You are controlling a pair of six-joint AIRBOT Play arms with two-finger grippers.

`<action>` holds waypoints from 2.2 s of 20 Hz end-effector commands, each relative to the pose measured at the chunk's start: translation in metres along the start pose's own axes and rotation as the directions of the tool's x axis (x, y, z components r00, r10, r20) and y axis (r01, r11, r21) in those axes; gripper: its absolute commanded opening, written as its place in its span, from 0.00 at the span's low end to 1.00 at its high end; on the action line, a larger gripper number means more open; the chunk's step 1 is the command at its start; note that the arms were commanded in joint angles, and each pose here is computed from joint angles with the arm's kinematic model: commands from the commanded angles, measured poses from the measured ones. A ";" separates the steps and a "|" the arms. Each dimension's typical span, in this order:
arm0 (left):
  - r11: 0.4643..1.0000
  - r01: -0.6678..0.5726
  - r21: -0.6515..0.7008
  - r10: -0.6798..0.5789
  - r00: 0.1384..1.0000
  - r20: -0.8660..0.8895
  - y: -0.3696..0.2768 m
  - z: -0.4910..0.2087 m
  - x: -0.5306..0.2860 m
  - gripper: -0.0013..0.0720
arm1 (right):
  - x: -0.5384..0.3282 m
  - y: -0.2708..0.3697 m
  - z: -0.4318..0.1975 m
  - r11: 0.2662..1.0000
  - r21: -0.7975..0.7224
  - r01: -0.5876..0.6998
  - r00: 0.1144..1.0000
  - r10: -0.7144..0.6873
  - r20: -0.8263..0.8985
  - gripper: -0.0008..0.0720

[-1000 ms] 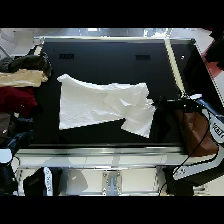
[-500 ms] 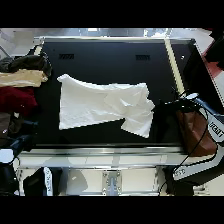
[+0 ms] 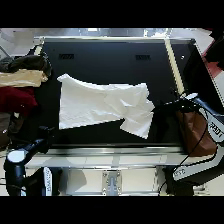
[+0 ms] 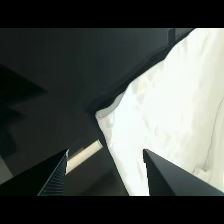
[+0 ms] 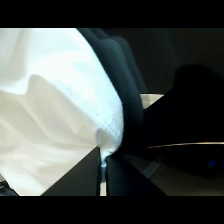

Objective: Fold the shirts.

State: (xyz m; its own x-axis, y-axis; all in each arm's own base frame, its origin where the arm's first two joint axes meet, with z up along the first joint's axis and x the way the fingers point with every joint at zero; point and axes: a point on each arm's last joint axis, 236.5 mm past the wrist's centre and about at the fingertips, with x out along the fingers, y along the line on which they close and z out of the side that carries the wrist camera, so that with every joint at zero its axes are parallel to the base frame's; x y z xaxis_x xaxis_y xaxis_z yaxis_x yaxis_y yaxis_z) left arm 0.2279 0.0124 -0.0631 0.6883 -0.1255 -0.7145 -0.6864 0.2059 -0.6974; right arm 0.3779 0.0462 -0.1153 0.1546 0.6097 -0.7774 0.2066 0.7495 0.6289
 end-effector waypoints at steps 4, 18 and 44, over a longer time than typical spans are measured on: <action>0.997 0.075 0.005 -0.073 0.989 -0.131 -0.009 -0.013 0.033 0.69 | 0.000 0.003 -0.001 1.000 0.001 -0.009 1.000 0.009 -0.005 0.04; 0.991 0.079 0.108 -0.052 0.971 -0.233 -0.028 -0.018 0.073 0.56 | -0.002 0.011 -0.002 0.999 0.010 -0.041 0.999 0.041 -0.008 0.04; 0.242 -0.142 0.960 -0.689 0.672 0.273 -0.376 0.042 -0.346 0.02 | -0.442 0.336 -0.221 0.572 -0.513 0.640 0.283 0.446 0.849 0.03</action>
State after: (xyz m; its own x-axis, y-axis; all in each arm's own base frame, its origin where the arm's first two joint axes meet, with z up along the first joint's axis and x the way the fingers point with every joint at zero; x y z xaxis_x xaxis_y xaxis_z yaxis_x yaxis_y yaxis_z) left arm 0.3091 0.0056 0.3861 0.9907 -0.1224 -0.0596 0.1066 0.9697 -0.2196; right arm 0.2437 0.0852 0.3306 0.8578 0.4096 -0.3105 -0.4006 0.9113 0.0954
